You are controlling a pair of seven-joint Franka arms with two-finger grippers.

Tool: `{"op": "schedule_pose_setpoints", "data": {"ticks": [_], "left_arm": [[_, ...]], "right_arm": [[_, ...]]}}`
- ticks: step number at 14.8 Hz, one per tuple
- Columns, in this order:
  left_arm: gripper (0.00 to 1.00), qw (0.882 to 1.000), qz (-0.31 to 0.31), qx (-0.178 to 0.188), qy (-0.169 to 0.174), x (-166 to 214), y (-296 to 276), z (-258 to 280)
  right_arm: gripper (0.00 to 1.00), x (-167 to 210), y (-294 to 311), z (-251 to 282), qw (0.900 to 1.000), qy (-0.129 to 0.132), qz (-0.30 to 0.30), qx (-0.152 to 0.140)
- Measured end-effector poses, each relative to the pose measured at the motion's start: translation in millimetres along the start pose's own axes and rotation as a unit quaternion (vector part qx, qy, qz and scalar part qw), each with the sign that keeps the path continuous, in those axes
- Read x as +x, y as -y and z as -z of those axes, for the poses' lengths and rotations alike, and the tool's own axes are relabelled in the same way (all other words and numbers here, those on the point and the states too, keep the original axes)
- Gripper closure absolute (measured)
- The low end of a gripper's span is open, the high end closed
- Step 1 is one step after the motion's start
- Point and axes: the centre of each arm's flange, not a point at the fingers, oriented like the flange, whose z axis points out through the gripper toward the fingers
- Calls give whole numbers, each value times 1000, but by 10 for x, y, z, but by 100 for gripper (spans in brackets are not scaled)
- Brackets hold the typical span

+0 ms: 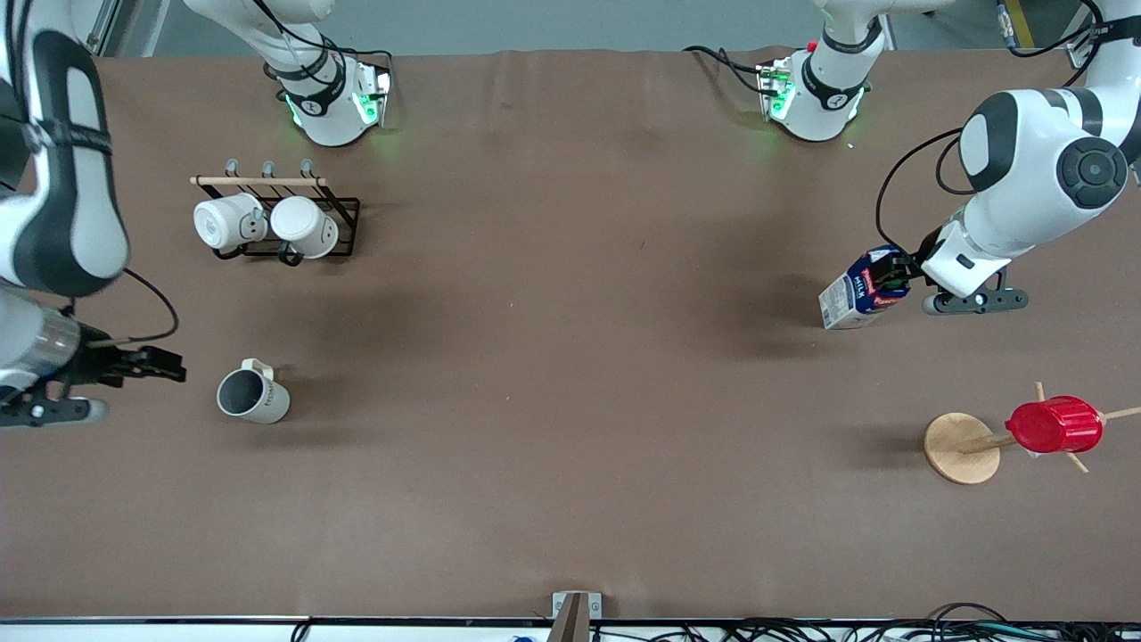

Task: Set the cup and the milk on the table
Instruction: 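Grasp the milk carton with the left gripper while the right gripper grasps the mug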

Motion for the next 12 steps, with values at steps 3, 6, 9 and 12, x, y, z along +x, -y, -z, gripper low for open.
{"op": "schedule_pose_setpoints", "data": {"ticks": [3,6,9,12], "left_arm": [[8,1000,-7,3,3,-6,4,-87],[8,1000,-10,3,10,-28,7,-190],[8,1000,-10,3,14,-70,10,-291],[11,1000,-11,3,14,-93,11,-342]], "right_arm": [[0,64,-10,-485,1000,8,11,-1],[0,59,31,-928,1000,5,22,-3],[0,-30,64,-1207,999,10,33,-3],[14,-55,71,-1332,999,15,34,-2]]}}
